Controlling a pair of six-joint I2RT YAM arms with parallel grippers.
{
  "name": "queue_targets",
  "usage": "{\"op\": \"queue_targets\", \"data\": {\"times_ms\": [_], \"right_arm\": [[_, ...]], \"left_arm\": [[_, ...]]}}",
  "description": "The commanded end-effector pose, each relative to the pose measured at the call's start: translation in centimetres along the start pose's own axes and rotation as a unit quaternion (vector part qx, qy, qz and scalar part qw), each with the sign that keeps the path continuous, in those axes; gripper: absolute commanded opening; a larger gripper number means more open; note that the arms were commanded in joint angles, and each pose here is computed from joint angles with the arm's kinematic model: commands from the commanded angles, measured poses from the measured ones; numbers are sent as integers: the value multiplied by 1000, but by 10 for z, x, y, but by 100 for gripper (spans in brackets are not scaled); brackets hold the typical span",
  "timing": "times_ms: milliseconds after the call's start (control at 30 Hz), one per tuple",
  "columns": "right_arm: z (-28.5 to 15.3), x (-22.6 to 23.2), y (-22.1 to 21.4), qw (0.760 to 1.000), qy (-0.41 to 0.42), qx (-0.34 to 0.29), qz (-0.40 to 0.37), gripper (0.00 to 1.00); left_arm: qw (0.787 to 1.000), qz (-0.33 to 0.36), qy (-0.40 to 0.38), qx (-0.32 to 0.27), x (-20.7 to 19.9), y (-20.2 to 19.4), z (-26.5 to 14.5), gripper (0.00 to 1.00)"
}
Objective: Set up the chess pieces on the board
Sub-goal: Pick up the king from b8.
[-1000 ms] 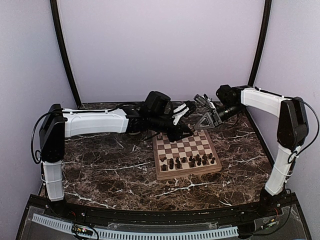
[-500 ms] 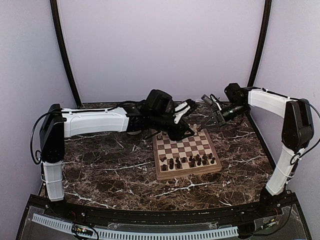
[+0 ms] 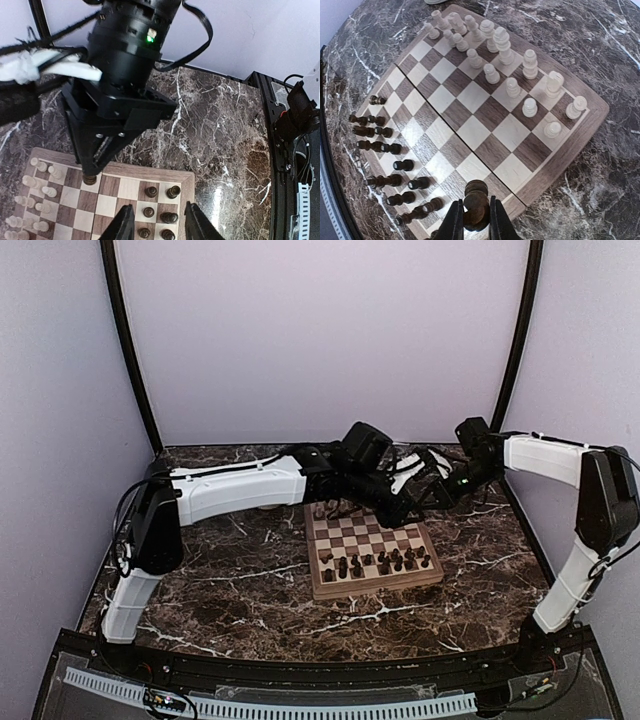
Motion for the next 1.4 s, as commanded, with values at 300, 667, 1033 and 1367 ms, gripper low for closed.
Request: {"op": "queue_targets", "data": {"times_ms": [300,667,1033,1367], "right_arm": [[-17,-18,11,996,-84,-29,-22,4],[-16,-18,10,996,-83,-28,-21,4],[-15,-18,10,996,-81,-27,-22,4],[-15,-17,9,996,-80,-27,-22,4]], "left_arm": [[991,-37,-47,119,-16,-53,49,31],[990,-34,-59,123,-20,-61,61,27],[987,-32,-73,138,-24,-71,67,31],[991,-24,-74,109,-24,-49,58,7]]}}
Point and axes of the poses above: each gripper's point midway between its finger pads, its own z axis out along the fingers, its own x axis along the line the jaws close on, y = z × x, the point moved 5 cm from there along -z, back along the fingers, and after that the axes turned 6 degrees about z, right-handed, at the moved point
